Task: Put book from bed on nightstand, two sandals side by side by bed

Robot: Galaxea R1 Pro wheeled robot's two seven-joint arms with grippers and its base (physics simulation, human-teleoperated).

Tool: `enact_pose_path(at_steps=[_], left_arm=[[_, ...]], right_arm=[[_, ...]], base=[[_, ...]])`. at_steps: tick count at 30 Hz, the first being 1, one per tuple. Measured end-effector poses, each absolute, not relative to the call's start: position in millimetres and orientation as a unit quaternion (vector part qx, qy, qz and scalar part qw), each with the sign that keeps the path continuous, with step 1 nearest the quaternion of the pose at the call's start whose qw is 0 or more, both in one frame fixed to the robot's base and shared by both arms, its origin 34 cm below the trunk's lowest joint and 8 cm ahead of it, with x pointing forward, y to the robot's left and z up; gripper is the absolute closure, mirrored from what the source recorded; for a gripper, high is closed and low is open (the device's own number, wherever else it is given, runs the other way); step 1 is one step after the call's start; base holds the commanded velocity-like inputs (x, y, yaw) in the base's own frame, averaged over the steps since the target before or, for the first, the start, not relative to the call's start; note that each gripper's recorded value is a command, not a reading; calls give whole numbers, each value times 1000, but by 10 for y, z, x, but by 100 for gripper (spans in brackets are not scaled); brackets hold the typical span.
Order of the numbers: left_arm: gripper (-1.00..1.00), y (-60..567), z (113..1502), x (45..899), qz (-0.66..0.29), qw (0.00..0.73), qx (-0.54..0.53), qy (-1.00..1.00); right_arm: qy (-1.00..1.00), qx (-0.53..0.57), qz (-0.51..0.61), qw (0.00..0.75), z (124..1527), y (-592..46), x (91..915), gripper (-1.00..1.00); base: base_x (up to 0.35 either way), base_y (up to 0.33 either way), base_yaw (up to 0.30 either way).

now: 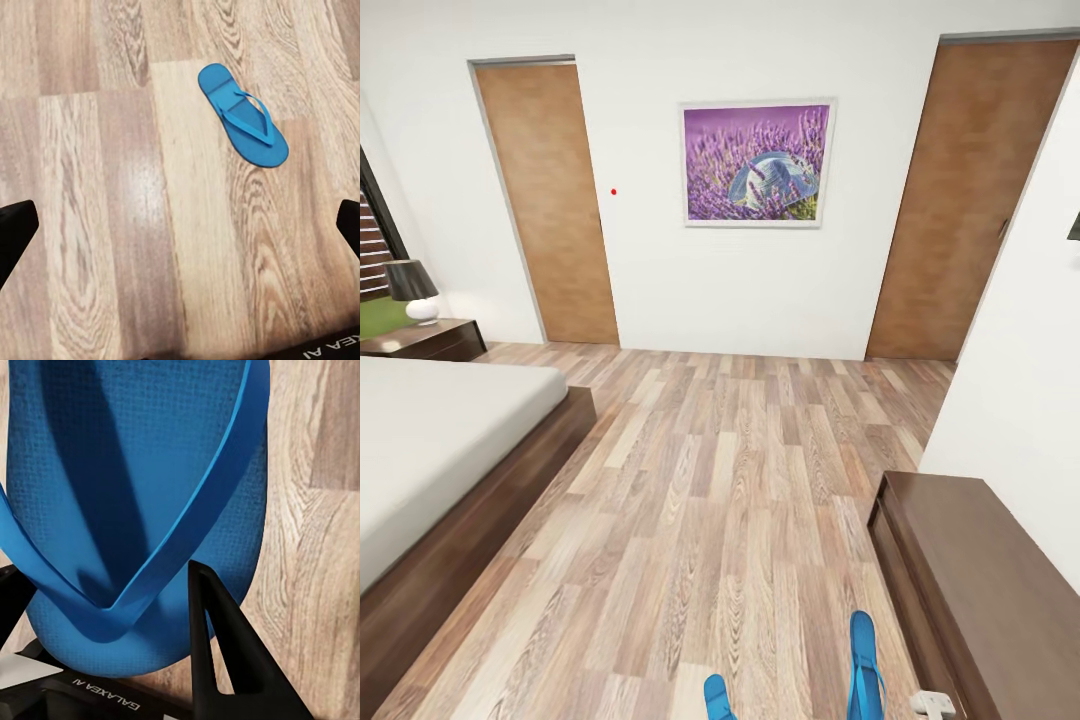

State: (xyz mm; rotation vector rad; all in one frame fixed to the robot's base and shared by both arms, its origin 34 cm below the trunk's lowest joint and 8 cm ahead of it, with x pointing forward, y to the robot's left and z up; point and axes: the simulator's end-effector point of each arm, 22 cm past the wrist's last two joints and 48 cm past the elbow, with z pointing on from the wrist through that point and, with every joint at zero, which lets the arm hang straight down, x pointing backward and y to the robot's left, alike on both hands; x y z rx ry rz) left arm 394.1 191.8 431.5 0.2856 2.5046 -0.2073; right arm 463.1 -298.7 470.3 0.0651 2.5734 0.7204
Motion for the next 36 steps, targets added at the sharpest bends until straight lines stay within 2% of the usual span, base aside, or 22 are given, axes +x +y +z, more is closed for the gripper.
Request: enact_pose_path(at_steps=[10,21,30,36], left_arm=[[-100,1918,4315,3941,-78,301,108,944],[-100,1918,4317,3943,-78,302,108,944],[-100,1918,4316,3943,-78,302,108,944],[-100,1919,4317,3940,-78,301,107,944]], right_arm=[[936,24,262,232,4703,-2986,4629,100],[937,23,262,232,4703,-2986,4628,100],[936,23,262,232,4703,-2986,4629,100],[937,23,262,232,4705,-2986,4627,100]], base=[[9,-15,0],[105,-176,0],[29,-19,0],[187,-1,0]])
